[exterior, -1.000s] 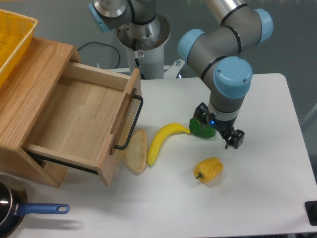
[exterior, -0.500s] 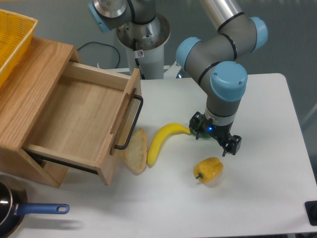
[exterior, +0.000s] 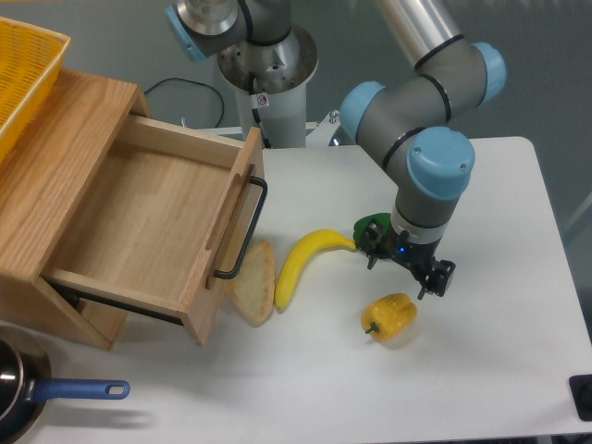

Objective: Pick up the yellow pepper
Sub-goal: 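Release the green pepper and raise the gripper away from it, then move the open gripper over the yellow bell pepper and lower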

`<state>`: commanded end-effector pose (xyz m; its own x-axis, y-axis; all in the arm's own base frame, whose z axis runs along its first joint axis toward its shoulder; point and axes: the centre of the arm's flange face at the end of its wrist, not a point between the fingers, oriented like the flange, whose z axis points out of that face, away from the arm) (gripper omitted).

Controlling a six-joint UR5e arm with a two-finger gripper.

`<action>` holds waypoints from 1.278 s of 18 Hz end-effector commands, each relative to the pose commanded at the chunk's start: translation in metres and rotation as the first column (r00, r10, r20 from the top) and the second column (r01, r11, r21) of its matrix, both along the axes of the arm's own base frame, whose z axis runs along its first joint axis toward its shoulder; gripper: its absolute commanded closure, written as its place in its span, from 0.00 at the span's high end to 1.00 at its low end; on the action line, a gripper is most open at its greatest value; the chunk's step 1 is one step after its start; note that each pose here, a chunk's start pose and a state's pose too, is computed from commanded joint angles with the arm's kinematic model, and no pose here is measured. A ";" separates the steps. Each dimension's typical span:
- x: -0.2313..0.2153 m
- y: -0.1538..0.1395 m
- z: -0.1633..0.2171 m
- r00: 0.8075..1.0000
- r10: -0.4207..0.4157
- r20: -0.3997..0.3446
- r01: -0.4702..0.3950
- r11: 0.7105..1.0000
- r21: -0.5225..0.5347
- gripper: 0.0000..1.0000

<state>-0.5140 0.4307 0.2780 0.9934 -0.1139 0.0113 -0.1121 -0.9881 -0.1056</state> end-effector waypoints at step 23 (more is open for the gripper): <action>-0.013 0.011 -0.072 0.986 -0.143 0.080 0.144 0.989 -0.014 1.00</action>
<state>-0.5271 0.4416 0.2064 0.9627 -0.2544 0.0925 -0.2451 -0.9642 -0.1009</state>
